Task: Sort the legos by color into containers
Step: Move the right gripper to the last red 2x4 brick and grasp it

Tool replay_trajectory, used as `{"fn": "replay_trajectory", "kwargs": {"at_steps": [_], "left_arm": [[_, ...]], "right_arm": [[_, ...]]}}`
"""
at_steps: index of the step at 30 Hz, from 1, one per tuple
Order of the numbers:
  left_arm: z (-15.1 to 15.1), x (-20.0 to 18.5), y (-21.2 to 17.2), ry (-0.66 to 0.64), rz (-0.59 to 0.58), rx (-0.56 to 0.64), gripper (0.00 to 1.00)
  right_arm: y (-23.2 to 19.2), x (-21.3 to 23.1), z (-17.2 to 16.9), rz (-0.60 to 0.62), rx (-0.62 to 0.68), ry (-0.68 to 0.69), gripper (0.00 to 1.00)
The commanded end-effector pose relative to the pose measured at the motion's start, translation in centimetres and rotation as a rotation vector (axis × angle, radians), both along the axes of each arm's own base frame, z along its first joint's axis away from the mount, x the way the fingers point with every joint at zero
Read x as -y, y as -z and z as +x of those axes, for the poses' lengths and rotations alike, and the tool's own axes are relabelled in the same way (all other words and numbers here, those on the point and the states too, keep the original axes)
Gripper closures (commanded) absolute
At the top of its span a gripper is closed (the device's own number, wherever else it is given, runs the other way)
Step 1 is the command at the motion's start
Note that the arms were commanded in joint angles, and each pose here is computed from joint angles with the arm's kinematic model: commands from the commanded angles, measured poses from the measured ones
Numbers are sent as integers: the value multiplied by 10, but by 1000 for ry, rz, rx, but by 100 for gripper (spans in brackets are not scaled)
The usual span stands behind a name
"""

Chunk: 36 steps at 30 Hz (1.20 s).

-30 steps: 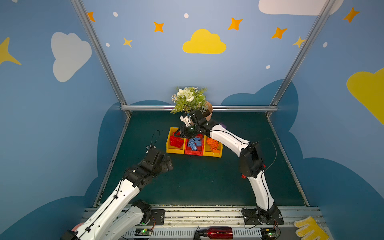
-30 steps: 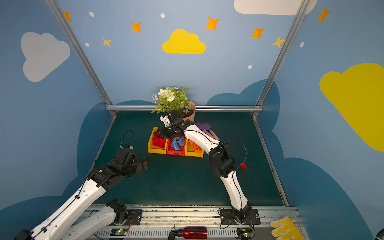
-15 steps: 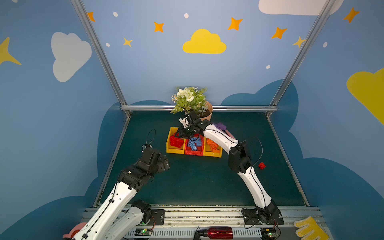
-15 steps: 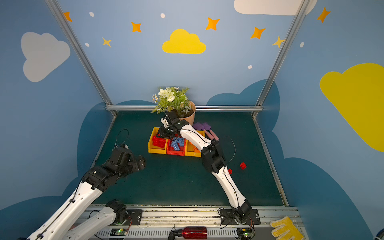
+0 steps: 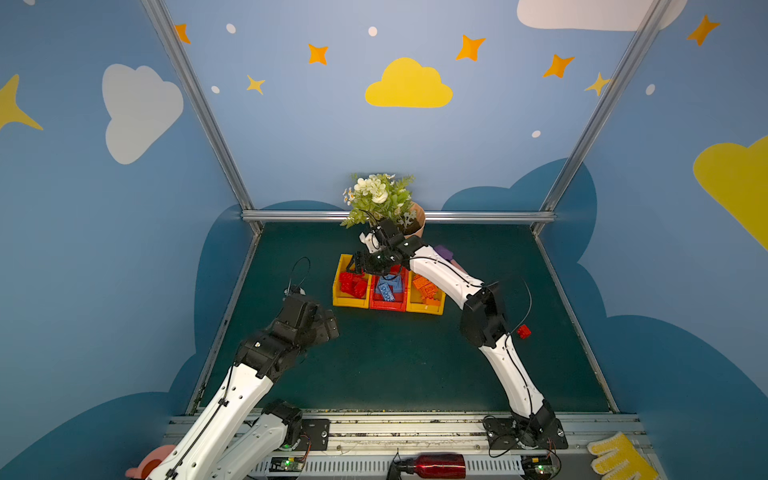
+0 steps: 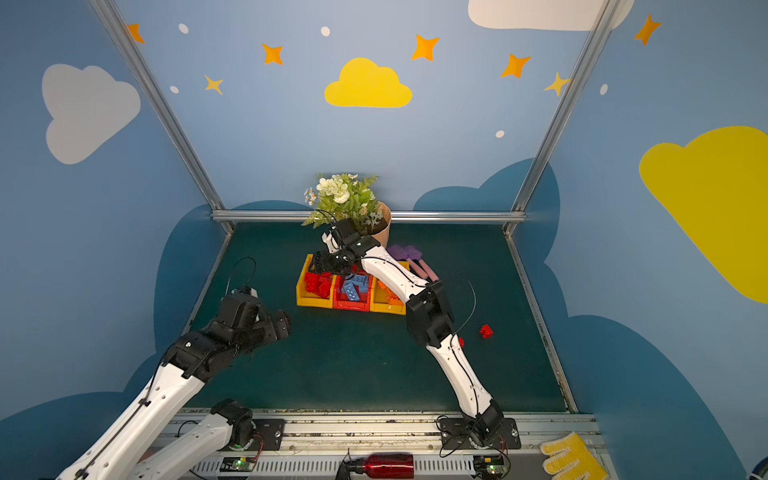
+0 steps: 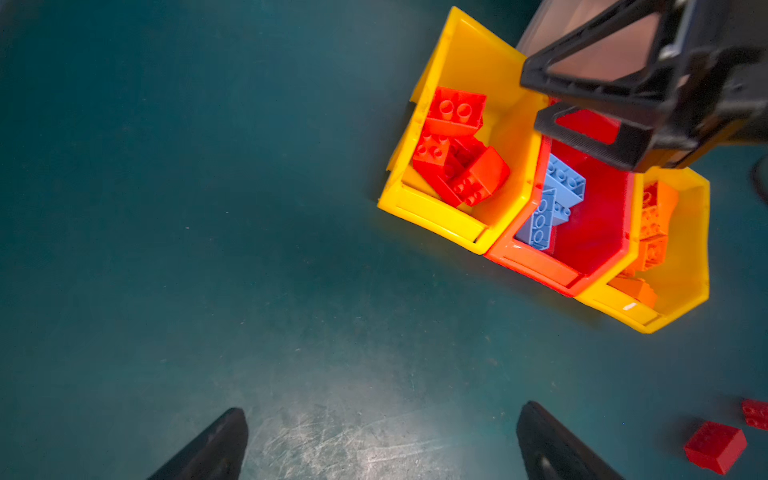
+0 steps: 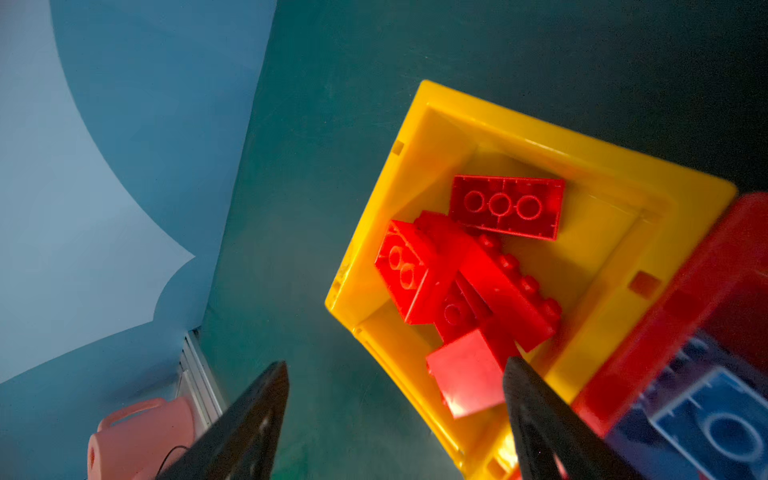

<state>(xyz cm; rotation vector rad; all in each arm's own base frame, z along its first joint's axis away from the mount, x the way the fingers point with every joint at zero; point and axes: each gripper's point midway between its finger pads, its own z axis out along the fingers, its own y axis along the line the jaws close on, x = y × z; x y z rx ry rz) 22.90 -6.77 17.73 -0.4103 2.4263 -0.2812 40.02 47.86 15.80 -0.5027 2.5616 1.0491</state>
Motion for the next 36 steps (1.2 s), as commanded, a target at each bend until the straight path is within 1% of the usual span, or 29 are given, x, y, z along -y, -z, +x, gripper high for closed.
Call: {"fn": "replay_trajectory", "kwargs": {"at_steps": [1, 3, 5, 7, 9, 11, 13, 17, 20, 24, 27, 31, 36], "left_arm": [[6, 9, 0, 37, -21, 6, 0], [10, 15, 0, 61, -31, 5, 0], [13, 25, -1, 125, -45, 11, 0], [17, 33, -4, 163, -60, 18, 0], [21, 41, -7, 199, -73, 22, 0], [25, 50, -8, 237, -87, 20, 0], [28, 63, -9, 276, -110, 20, 0], [33, 98, -11, 382, -145, 18, 0], [30, 134, -9, 494, -134, 6, 0], [19, 185, -4, 647, -126, -28, 0], [13, 208, -1, 709, -121, -45, 0], [9, 219, -1, 748, -100, -45, 0], [12, 219, -2, 735, -93, -41, 0]], "right_arm": [[-57, 22, -18, 0, 73, -3, 21], [-61, 45, -29, -57, 82, 24, 21], [-57, 77, -39, -141, 78, 78, 21], [-45, 117, -52, -247, 53, 151, 21], [-29, 166, -70, -355, 5, 249, 21], [-14, 210, -89, -421, -40, 345, 21], [1, 252, -111, -466, -83, 454, 21], [21, 335, -158, -549, -146, 724, 21], [34, 378, -187, -584, -153, 853, 21], [55, 410, -212, -555, -212, 948, 24], [66, 420, -218, -530, -244, 978, 27], [74, 424, -216, -522, -260, 982, 29], [85, 426, -203, -523, -296, 979, 33]]}}
